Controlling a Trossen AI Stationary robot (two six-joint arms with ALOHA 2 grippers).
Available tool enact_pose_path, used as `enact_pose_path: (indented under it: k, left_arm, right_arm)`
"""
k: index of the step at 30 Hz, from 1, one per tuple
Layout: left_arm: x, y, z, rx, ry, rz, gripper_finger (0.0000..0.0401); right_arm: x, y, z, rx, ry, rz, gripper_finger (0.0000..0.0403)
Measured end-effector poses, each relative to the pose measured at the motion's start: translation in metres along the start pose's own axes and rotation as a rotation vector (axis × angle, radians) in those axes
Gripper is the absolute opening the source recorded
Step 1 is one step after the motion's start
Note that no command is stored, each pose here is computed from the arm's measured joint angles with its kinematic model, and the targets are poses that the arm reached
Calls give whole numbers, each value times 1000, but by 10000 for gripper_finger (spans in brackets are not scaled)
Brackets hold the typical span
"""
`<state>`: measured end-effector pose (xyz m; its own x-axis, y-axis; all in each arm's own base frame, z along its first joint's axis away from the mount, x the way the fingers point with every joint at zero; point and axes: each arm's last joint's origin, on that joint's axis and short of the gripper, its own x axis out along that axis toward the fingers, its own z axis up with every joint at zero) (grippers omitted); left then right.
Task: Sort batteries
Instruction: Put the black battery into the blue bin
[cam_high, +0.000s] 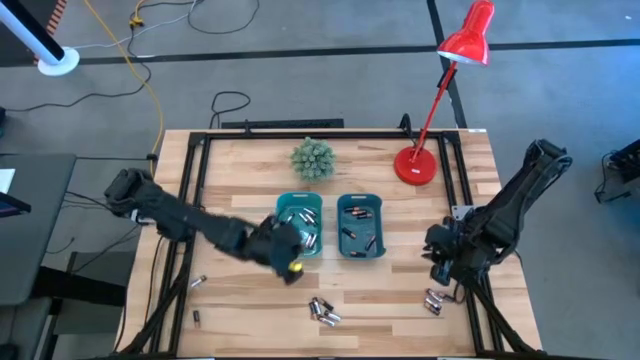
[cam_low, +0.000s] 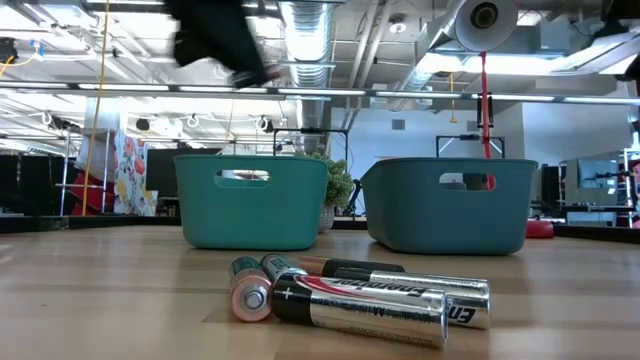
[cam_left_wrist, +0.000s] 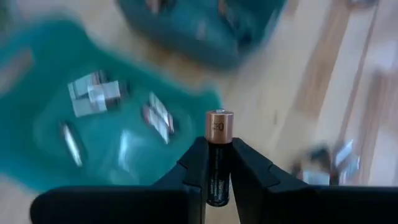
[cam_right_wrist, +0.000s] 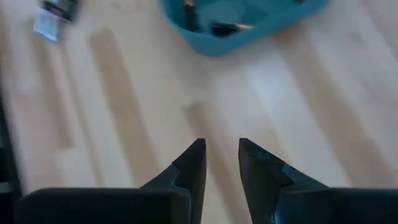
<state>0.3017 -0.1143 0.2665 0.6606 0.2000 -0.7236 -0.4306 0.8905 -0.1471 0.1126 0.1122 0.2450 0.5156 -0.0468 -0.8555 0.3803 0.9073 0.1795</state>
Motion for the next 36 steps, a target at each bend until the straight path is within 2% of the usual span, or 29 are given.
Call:
enact_pose_path:
  k: [5, 9, 17, 21, 27, 31, 36]
  left_arm:
    - [3, 18, 56, 7, -162, -21, 39]
    - [14, 33, 91, 60, -260, -51, 39]
    - [86, 37, 136, 251, -165, -146, 39]
    - [126, 35, 143, 305, -51, -172, 39]
    - [173, 30, 139, 393, 124, -143, 39]
    - [194, 29, 133, 437, 172, -140, 39]
    - [209, 30, 129, 427, 191, -139, 46]
  right_arm:
    - [-2, -10, -3, -38, 26, -71, 95]
    - [-2, -11, -3, -50, 31, -85, 93]
    - [0, -12, 1, 44, 23, -97, 93]
    - [1, -11, 3, 99, 14, -92, 93]
    - [2, -12, 4, 165, 9, -93, 93]
    - [2, -11, 4, 200, 7, -92, 93]
    - [2, -11, 4, 236, 5, -90, 93]
